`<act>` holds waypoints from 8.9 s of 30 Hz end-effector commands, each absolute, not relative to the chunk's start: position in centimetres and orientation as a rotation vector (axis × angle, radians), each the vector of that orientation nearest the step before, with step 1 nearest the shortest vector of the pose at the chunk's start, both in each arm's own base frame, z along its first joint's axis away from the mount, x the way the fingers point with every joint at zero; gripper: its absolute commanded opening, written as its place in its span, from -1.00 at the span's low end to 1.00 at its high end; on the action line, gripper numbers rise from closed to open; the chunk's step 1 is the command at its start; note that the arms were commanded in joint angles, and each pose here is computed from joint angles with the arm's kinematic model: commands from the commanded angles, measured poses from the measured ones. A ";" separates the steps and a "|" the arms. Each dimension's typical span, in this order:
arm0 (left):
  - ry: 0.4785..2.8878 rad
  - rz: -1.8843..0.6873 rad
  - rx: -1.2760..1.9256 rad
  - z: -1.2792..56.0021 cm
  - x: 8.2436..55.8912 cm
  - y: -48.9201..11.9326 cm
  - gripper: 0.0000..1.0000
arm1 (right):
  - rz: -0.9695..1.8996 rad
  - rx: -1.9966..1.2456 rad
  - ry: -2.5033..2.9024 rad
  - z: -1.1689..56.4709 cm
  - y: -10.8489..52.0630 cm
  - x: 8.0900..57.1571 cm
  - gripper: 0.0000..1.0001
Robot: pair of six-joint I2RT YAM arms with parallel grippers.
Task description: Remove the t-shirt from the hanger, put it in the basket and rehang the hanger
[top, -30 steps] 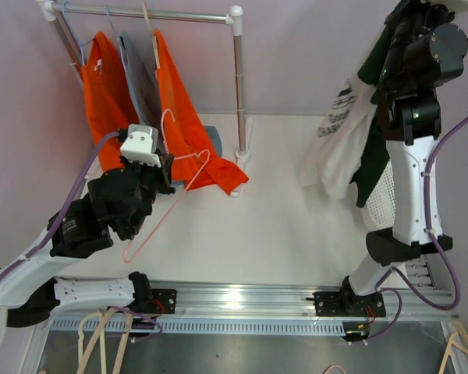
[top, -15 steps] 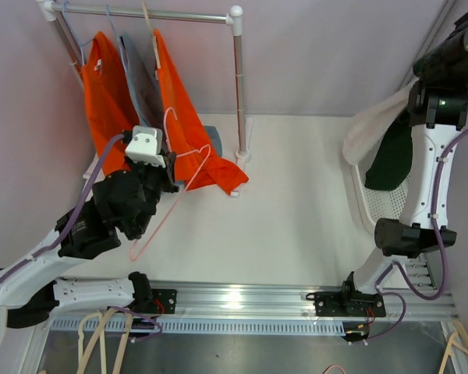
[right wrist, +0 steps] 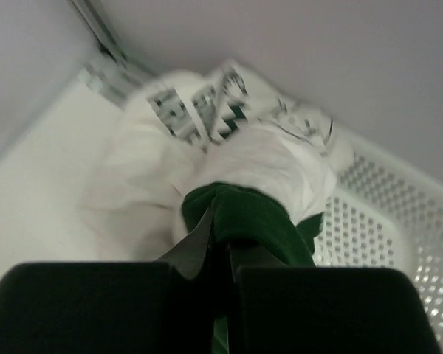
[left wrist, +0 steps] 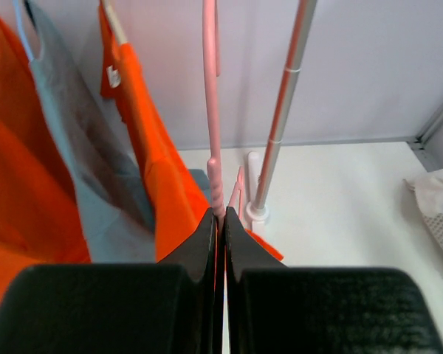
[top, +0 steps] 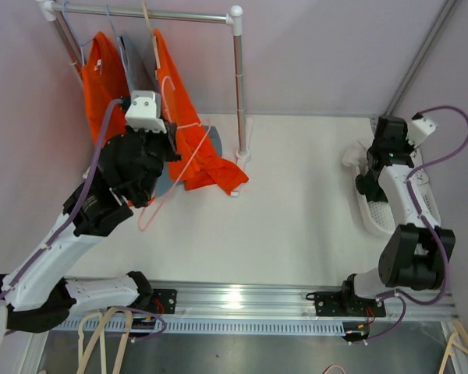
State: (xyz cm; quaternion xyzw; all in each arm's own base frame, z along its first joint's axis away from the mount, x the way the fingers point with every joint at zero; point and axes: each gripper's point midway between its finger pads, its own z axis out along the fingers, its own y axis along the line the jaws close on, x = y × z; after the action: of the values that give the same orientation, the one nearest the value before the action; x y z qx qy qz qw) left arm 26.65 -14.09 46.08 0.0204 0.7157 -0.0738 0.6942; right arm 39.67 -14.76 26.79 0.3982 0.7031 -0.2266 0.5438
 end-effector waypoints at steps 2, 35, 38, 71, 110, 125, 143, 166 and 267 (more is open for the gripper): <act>1.480 -0.242 0.053 51.1 27.1 -15.3 -0.99 | -0.453 1.223 1.799 16.9 -16.1 38.4 -1.00; 1.309 -0.176 0.135 56.4 40.6 -17.7 -0.99 | 0.177 0.396 1.704 38.7 1.1 36.9 0.99; 1.332 -0.170 0.106 56.1 42.8 -18.5 -0.99 | 0.222 0.350 1.681 38.9 3.0 35.8 0.99; 1.306 -0.162 0.101 56.8 44.6 -19.4 0.02 | 0.334 0.205 1.681 38.5 6.5 33.5 0.99; 1.437 0.196 -0.269 51.3 52.4 -6.7 0.00 | 0.374 0.160 1.687 39.4 8.7 34.1 0.99; 1.426 0.186 -0.264 50.3 55.3 -6.1 -0.63 | 0.363 0.147 1.692 39.3 8.9 35.0 0.99; 1.318 0.043 -0.227 56.6 51.5 -6.0 -0.99 | 0.374 0.132 1.710 38.7 9.3 34.6 0.99; 1.360 -0.077 -0.133 57.5 45.4 -8.1 -0.99 | 0.458 0.079 1.703 39.4 10.6 33.6 0.99; 1.670 -0.061 -0.306 51.1 31.2 -9.7 -0.99 | 0.508 -0.440 1.707 31.6 36.2 26.5 -1.00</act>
State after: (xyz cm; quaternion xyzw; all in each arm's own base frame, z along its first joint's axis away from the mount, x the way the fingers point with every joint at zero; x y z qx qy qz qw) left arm 33.44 -10.97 48.20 -0.1249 0.7626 0.0107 0.6345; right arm 25.82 35.44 31.41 -0.1956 0.7381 0.2044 0.6125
